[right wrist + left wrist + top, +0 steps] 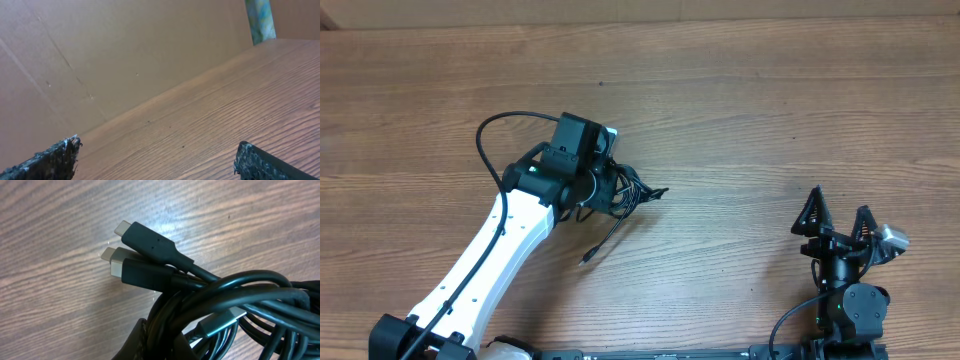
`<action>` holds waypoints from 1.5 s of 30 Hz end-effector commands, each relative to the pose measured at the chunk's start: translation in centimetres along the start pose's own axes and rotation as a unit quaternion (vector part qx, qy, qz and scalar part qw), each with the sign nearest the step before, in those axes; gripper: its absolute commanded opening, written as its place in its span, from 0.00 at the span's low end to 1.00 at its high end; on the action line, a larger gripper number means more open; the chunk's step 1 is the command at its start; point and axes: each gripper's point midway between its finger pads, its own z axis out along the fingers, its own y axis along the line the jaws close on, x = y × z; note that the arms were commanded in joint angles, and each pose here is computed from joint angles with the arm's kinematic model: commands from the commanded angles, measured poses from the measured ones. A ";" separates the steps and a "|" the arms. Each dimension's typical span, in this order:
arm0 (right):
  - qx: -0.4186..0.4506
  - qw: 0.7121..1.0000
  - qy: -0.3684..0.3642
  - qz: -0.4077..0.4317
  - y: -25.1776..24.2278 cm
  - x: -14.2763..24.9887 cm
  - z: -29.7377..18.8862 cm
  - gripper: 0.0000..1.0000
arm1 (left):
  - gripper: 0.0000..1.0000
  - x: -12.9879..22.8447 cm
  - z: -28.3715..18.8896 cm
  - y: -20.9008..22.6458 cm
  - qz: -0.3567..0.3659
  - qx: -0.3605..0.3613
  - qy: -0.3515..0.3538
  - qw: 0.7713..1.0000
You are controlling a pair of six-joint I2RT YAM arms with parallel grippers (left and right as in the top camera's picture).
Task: Untangle cables
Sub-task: 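Lift the gripped cable bundle with the left gripper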
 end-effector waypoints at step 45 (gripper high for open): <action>0.004 1.000 -0.004 -0.001 -0.3 0.0 0.0 1.00 | 0.04 -2.5 -2.6 -2.5 0.070 0.056 -0.044 0.995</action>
